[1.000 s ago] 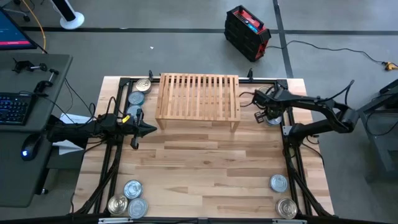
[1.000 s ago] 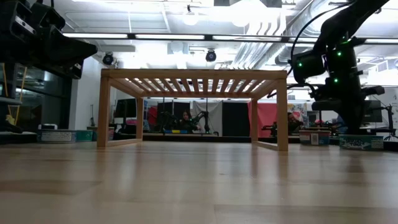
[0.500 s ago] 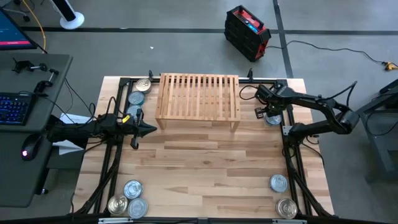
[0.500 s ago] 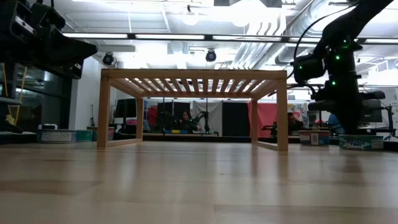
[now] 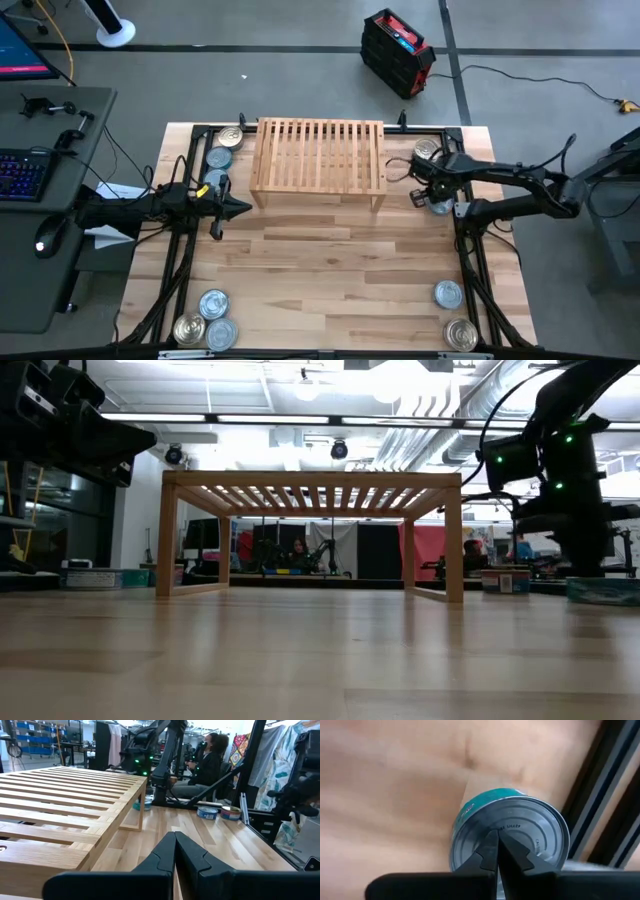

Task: Stack canned seafood by type on shelf
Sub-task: Move the green tuna can to the center of the table

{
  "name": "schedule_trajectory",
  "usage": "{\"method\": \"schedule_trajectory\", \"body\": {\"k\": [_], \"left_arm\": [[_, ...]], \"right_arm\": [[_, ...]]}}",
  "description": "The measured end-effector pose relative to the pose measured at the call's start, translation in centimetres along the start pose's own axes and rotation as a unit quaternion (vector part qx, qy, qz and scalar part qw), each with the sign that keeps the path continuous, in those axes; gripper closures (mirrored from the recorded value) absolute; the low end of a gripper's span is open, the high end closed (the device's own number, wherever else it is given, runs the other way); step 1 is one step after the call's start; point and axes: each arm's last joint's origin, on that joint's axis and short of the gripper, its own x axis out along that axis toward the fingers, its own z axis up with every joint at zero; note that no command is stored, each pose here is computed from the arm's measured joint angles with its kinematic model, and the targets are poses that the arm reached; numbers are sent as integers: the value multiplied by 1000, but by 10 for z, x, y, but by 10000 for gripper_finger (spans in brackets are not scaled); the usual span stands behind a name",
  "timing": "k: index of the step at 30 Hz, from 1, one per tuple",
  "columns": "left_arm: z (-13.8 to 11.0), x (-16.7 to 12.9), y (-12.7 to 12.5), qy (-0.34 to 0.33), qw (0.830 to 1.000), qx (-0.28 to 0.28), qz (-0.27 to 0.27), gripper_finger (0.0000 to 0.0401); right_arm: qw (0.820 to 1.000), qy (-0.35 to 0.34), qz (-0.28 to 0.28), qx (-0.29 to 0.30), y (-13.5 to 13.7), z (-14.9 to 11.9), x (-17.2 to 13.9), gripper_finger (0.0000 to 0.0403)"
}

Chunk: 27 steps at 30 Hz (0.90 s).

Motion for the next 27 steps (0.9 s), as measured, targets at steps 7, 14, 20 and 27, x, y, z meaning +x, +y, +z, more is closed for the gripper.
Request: {"method": "schedule_trajectory", "body": {"k": [7, 14, 20, 27], "left_arm": [[0, 0, 0, 0, 1000, 0, 0, 401], [0, 0, 0, 0, 1000, 0, 0, 401], [0, 0, 0, 0, 1000, 0, 0, 401], [0, 0, 0, 0, 1000, 0, 0, 401]], "right_arm": [[995, 19, 25, -92, 20, -22, -3, 403], [978, 44, 69, -192, 41, -50, -5, 403], [959, 71, 86, -261, 50, -74, -7, 403], [918, 41, 183, -350, 76, -98, -11, 403]]}}
